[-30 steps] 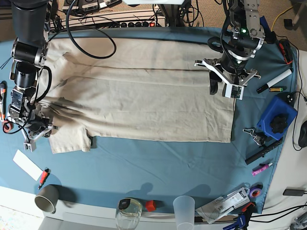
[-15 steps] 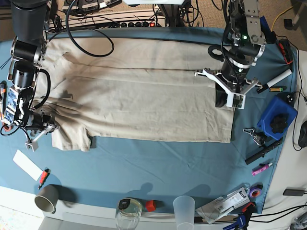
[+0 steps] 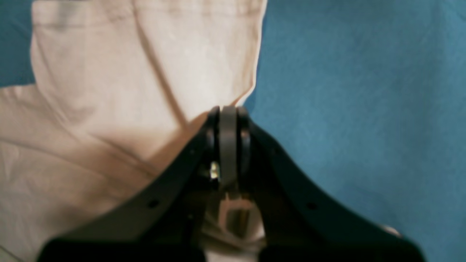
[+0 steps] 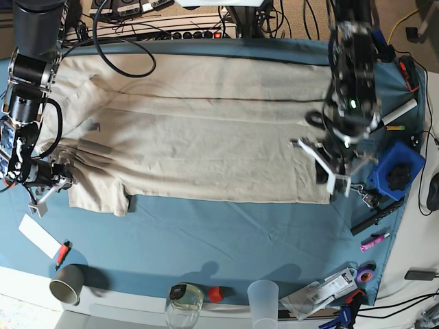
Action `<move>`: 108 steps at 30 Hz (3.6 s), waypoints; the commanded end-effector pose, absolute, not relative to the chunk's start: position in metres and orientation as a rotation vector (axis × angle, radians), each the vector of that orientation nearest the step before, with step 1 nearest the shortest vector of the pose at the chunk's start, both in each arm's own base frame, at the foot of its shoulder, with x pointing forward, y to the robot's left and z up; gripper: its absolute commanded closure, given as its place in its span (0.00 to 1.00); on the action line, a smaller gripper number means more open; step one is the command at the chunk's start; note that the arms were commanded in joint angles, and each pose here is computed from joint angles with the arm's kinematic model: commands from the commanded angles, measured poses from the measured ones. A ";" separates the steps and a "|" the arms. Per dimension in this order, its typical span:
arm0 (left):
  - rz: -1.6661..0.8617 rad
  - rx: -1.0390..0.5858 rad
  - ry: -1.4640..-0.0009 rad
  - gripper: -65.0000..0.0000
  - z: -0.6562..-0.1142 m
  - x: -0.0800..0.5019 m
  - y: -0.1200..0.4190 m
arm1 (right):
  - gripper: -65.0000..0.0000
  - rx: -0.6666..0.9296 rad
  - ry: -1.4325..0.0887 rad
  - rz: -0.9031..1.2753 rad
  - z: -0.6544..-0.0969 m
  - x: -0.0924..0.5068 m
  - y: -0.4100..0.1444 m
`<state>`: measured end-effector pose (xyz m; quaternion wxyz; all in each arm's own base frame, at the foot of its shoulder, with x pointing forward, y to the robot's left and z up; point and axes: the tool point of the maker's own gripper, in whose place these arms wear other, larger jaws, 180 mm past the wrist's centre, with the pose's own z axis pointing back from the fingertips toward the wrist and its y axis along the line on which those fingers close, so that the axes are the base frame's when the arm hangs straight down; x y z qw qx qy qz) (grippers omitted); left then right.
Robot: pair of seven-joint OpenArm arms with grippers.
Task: Fold the T-shirt properly
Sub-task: 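Grasp the hem corner with the left gripper while right holds, then lift the hem with both grippers and fold it over toward the collar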
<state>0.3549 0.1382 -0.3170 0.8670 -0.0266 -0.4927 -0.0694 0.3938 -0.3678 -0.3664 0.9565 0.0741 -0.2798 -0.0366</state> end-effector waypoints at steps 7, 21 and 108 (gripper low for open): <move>-0.135 -0.029 -1.059 0.67 -0.306 0.403 0.156 | 1.00 0.130 -0.630 -0.074 -0.342 0.406 -0.381; -0.070 -0.077 -0.703 0.64 -0.362 0.439 0.169 | 1.00 0.130 -0.605 -0.070 -0.344 0.402 -0.380; -0.286 -0.405 -0.561 1.00 -0.320 0.391 0.153 | 1.00 0.409 -0.793 -0.051 -0.264 0.370 -0.382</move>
